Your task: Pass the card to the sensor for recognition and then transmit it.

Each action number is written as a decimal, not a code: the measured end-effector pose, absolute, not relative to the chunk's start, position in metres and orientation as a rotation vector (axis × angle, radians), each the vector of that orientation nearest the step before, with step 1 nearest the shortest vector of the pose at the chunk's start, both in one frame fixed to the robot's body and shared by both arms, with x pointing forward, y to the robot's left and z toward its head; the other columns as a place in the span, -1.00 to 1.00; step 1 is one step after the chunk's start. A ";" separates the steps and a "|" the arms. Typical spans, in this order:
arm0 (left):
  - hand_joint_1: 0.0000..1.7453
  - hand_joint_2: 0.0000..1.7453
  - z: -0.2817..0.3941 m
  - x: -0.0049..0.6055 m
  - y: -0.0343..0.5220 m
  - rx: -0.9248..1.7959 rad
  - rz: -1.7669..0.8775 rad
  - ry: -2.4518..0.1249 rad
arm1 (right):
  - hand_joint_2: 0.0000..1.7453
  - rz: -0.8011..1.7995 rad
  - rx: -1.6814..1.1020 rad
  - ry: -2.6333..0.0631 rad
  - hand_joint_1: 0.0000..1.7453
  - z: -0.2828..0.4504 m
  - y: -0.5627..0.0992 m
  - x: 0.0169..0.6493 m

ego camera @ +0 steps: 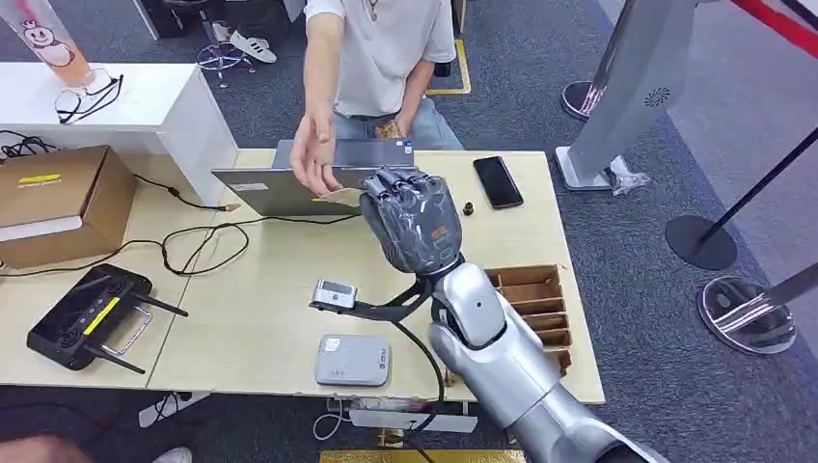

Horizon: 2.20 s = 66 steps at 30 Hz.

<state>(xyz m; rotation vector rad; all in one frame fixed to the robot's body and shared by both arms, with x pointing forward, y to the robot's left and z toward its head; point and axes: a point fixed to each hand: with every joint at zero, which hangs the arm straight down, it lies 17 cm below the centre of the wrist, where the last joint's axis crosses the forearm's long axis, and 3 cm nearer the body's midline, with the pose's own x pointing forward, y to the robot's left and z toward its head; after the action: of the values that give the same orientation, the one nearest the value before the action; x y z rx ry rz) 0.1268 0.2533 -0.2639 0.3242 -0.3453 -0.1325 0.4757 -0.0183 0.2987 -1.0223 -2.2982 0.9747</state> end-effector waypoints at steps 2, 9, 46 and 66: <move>-1.00 -1.00 -0.264 0.128 0.253 0.325 -0.135 -0.347 | 1.00 0.980 -1.059 -2.300 1.00 0.301 -0.017 0.477; -1.00 -1.00 -0.263 0.131 0.252 0.324 -0.153 -0.353 | 1.00 1.004 -1.163 -2.308 1.00 0.310 -0.012 0.483; -1.00 -1.00 -0.259 0.155 0.263 0.352 -0.121 -0.295 | 1.00 1.113 -1.070 -2.259 -1.00 0.288 0.027 0.498; -1.00 -1.00 -0.258 0.156 0.260 0.349 -0.122 -0.298 | 1.00 1.094 -1.058 -2.251 -1.00 0.289 0.025 0.501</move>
<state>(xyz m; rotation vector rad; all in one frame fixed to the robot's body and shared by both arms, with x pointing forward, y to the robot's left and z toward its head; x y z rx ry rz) 0.1563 0.2605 -0.2584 0.3486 -0.2977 -0.1219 0.5005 0.0250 0.2886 -1.0578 -2.2506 1.0941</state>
